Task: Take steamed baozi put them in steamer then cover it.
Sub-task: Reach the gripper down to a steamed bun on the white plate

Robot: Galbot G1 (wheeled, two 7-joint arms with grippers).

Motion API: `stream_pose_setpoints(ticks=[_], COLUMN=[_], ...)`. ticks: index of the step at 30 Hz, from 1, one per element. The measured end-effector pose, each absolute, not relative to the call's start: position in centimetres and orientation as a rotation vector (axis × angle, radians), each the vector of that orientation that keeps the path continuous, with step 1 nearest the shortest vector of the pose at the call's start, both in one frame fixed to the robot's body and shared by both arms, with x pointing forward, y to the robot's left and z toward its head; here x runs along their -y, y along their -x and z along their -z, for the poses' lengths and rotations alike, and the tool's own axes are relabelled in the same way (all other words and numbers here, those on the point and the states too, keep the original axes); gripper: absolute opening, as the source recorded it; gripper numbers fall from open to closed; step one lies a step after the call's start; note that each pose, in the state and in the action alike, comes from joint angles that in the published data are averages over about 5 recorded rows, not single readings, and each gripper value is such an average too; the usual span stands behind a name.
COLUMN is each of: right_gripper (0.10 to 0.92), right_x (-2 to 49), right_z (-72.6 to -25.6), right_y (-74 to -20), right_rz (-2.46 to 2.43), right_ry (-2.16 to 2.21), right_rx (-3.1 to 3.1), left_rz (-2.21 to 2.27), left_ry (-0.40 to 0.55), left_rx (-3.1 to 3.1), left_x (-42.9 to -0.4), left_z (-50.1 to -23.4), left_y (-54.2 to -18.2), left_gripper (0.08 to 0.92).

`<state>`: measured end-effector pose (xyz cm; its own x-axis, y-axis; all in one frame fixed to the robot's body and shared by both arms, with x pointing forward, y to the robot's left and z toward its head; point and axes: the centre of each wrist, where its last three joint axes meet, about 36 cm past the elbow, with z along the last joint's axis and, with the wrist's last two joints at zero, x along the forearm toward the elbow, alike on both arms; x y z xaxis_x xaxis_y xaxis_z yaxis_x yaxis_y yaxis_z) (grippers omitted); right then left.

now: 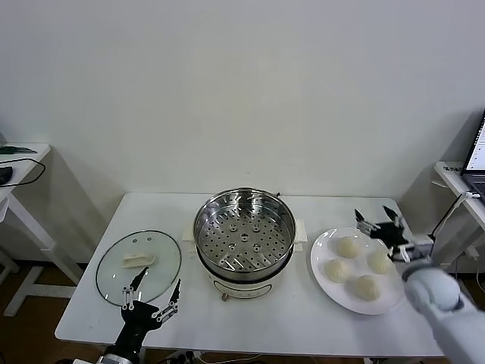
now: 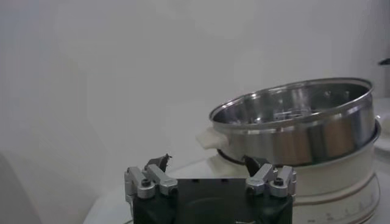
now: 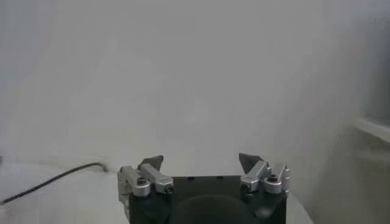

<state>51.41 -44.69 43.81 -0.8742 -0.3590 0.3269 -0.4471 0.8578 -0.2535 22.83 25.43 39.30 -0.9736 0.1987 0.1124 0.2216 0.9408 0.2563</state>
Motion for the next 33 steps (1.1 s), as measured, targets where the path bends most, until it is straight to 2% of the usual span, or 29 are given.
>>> stream_pose_setpoints(ticks=[7, 15, 33], right_gripper=[0.823, 0.823, 0.823], right_x=[46.8, 47.7, 44.9], right_z=[-47.3, -50.2, -48.6], right_y=[-57.0, -61.6, -66.9], right_rz=[-0.807, -1.08, -1.29], right_ry=[-1.057, -1.273, -1.313], right_rx=[2.379, 1.902, 1.446], left_rz=[0.402, 0.403, 0.405], left_ry=[0.315, 0.293, 0.261], left_rx=[3.005, 2.999, 2.979], left_x=[-25.3, -25.5, -25.8], left_z=[-39.0, -39.0, -38.3], left_y=[-22.5, -22.0, -21.3], left_gripper=[0.823, 0.823, 0.823])
